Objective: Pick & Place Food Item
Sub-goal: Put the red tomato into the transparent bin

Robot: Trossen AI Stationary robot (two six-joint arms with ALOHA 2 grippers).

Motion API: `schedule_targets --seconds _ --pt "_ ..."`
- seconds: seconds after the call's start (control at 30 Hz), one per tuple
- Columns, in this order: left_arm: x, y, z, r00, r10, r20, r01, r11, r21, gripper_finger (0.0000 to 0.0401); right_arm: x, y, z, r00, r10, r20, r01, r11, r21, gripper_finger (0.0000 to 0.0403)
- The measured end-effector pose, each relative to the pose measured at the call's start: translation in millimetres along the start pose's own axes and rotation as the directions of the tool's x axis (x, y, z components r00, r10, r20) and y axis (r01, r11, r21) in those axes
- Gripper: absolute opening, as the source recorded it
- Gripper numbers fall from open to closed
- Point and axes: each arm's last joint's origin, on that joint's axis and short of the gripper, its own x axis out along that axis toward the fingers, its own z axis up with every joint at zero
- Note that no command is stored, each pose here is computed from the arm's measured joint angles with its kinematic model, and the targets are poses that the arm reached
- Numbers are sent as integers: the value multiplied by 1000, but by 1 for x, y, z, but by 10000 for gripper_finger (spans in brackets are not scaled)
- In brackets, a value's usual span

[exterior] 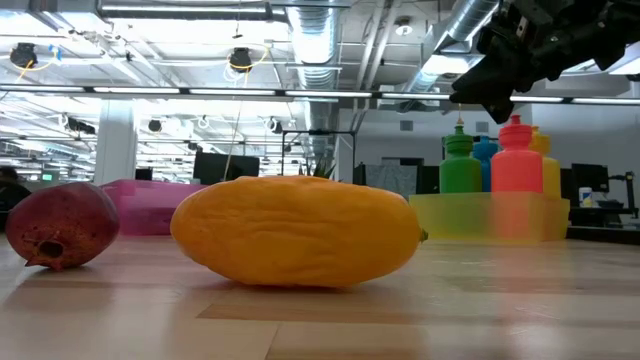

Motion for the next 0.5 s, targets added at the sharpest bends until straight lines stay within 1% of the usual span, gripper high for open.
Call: schedule_targets --seconds 0.1,0.3,0.4,0.5 --pt "8 6 -1 996 83 27 -82 996 -48 168 0 0 0 1000 0 0 0 1000 0 98" --pt "15 12 1 982 177 63 -170 980 -103 168 0 0 0 1000 0 0 0 1000 0 98" --pt "18 11 2 978 194 72 -186 977 -104 172 0 0 0 1000 0 0 0 1000 0 98" --pt "21 9 2 979 191 71 -184 979 -93 186 0 0 0 1000 0 -4 0 1000 1 98"
